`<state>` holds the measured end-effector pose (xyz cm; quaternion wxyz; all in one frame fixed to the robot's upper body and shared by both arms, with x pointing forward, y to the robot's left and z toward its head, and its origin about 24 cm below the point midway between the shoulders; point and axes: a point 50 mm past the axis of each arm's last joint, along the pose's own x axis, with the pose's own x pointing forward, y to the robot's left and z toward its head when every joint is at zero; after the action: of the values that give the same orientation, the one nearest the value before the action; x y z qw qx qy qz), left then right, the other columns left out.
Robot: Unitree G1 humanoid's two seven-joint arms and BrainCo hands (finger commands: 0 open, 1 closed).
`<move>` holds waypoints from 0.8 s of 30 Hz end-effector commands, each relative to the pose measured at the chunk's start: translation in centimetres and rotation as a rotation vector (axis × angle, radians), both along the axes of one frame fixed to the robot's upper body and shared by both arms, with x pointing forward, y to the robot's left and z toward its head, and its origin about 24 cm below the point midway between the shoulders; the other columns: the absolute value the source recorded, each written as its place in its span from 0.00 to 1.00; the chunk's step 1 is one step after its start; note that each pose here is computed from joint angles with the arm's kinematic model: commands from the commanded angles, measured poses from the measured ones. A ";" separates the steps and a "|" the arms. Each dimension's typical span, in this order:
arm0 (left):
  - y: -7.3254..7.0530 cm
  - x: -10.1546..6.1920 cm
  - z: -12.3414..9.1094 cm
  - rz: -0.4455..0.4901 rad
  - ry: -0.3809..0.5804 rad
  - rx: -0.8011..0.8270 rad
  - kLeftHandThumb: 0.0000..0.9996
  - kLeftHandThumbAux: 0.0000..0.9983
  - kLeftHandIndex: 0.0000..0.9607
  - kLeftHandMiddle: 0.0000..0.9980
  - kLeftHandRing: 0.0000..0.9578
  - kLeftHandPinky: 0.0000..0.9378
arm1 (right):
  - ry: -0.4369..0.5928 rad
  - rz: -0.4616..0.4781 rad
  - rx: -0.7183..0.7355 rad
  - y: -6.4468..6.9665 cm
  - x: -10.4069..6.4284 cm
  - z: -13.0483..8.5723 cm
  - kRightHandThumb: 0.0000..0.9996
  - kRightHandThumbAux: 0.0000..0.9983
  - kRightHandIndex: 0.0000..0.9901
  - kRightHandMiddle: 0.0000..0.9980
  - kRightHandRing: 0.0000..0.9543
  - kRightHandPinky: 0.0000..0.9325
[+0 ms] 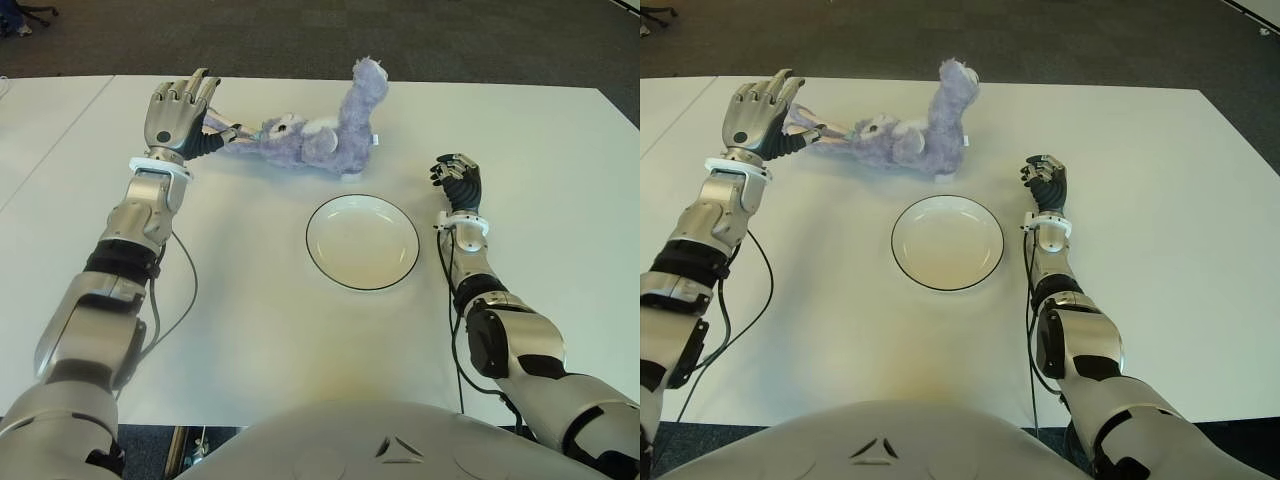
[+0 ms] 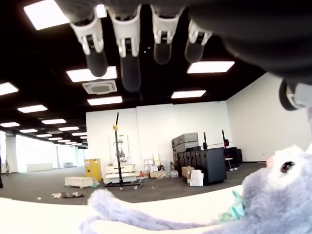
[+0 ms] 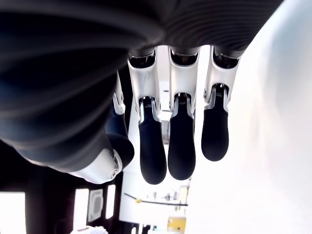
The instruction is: Put the doll into the plate.
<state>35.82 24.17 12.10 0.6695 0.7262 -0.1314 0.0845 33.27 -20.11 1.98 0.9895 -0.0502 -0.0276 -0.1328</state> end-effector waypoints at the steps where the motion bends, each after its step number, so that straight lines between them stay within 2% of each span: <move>1: -3.5 2.6 -4.2 -0.041 0.312 -0.027 0.28 0.18 0.00 0.00 0.00 0.00 | 0.479 0.007 0.064 1.5 -8.9 -10.8 0.68 0.73 0.43 0.54 0.56 0.56; 7: -4.5 2.8 -4.6 -0.059 0.389 -0.045 0.23 0.18 0.00 0.00 0.00 0.00 | 0.486 0.005 0.057 1.5 -9.0 -10.9 0.68 0.73 0.43 0.53 0.55 0.55; 13: -5.7 2.9 -5.2 -0.077 0.443 -0.053 0.23 0.19 0.00 0.00 0.00 0.00 | 0.490 0.004 0.055 1.4 -9.0 -10.9 0.68 0.73 0.43 0.53 0.56 0.56; 19: -7.0 2.2 -7.2 -0.082 0.529 -0.065 0.23 0.23 0.00 0.00 0.00 0.00 | 0.493 0.006 0.050 1.4 -9.0 -10.9 0.68 0.73 0.43 0.52 0.54 0.54; 24: -7.8 1.3 -9.1 -0.074 0.622 -0.081 0.18 0.28 0.00 0.00 0.00 0.00 | 0.499 0.005 0.066 1.4 -9.0 -11.0 0.68 0.73 0.43 0.52 0.54 0.53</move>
<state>38.38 17.31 5.93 0.7127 0.6938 -0.0036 -0.1034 33.00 -19.99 1.38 0.9902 -0.0571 -0.0133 -0.1265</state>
